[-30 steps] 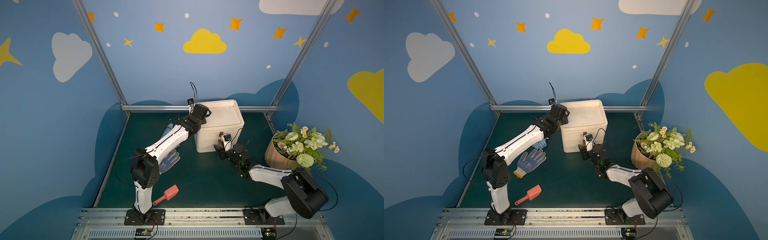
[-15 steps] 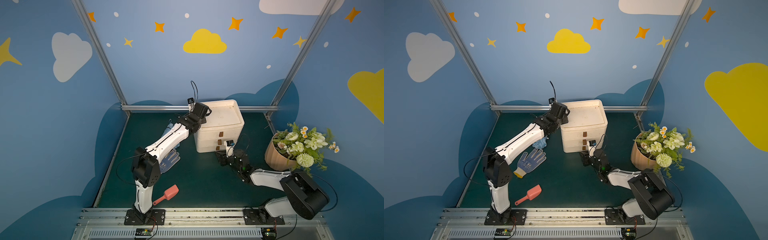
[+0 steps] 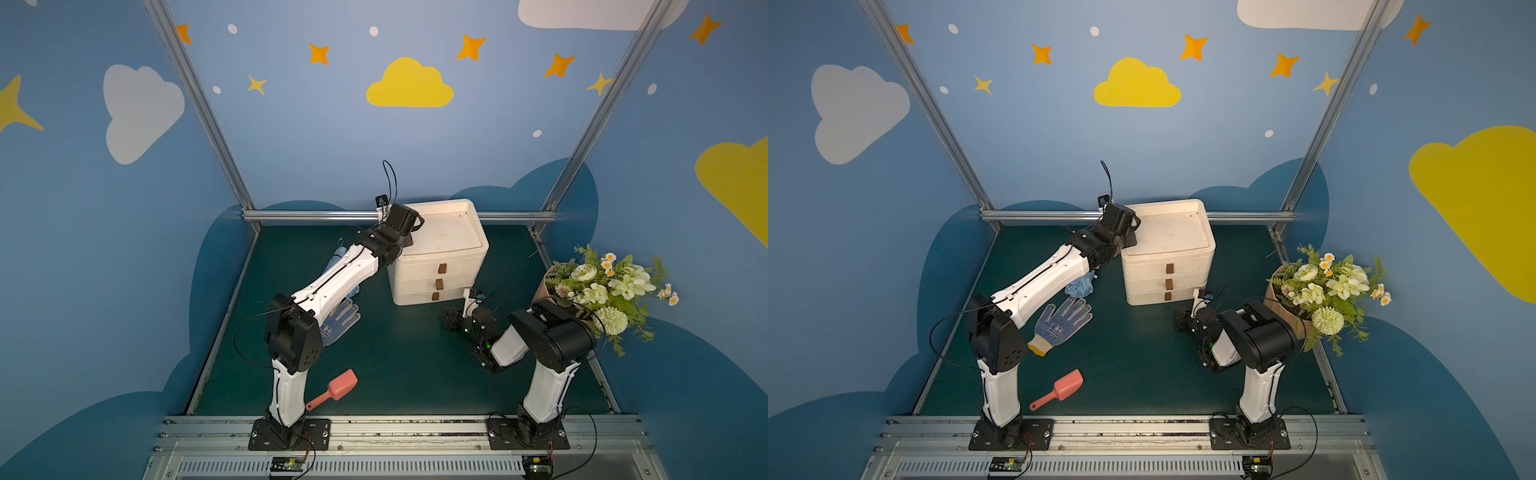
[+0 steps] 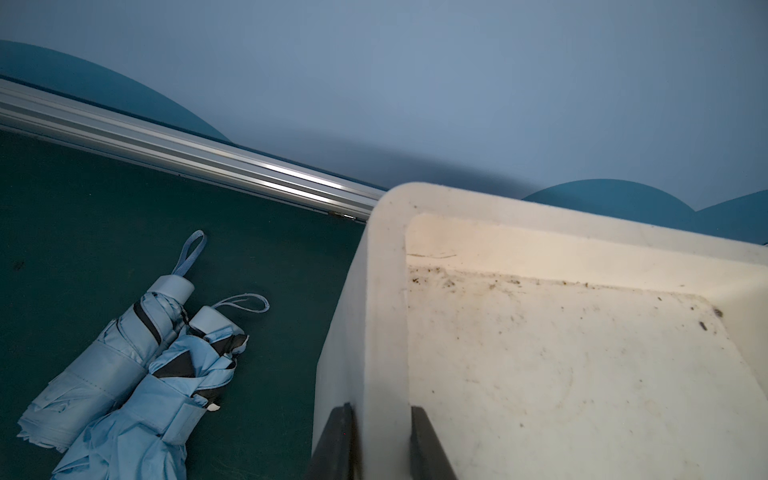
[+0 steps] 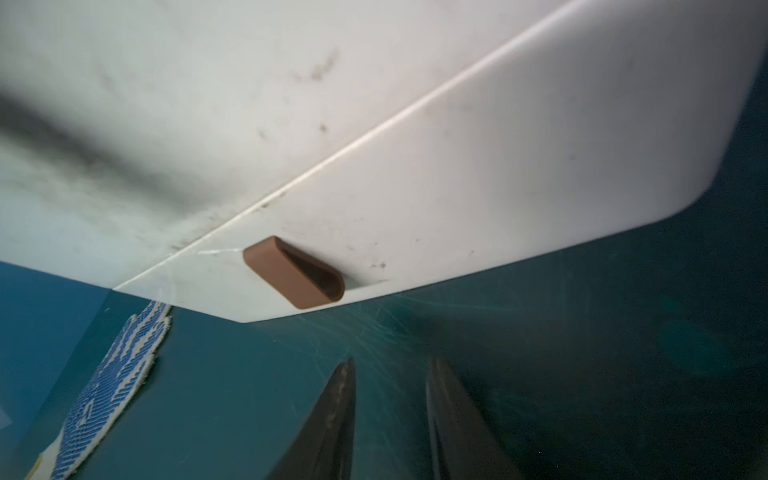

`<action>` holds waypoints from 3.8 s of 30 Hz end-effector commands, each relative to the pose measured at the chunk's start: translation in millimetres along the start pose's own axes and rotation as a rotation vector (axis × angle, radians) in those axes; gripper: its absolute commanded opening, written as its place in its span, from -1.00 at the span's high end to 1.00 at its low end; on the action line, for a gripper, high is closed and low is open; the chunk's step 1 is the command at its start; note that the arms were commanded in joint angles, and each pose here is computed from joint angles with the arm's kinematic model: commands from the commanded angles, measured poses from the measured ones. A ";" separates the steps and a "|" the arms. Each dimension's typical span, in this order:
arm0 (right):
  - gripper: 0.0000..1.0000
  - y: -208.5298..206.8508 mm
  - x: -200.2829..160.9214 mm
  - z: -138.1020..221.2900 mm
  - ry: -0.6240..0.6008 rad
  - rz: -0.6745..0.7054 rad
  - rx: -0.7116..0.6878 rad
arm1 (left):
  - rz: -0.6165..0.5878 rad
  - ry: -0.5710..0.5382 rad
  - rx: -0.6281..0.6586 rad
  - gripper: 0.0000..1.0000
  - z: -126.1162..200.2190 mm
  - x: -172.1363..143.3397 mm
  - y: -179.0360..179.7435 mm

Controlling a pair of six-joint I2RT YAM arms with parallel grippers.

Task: Place the umbrella in the drawer by color
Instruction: Open the drawer in the storage box.

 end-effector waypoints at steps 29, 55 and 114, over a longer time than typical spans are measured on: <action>1.00 22.9 54.3 -25.1 -0.112 -0.061 0.194 | 0.037 0.147 0.022 0.80 -14.5 -37.5 8.4; 1.00 31.2 9.3 45.5 0.059 0.027 0.089 | 0.014 0.068 0.026 0.84 -10.4 -12.2 19.6; 1.00 107.2 -21.8 95.7 0.136 0.306 0.019 | 0.114 0.055 -0.004 0.91 5.5 -41.3 -8.5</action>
Point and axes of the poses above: each gripper's point midway between its finger pads, its own z axis back along the fingers, its own y axis along the line the jaws close on, x = y × z, the point moved 4 cm from there along z, back along the fingers, and after that the axes turned 1 degree about -z, right-handed, at the moved point
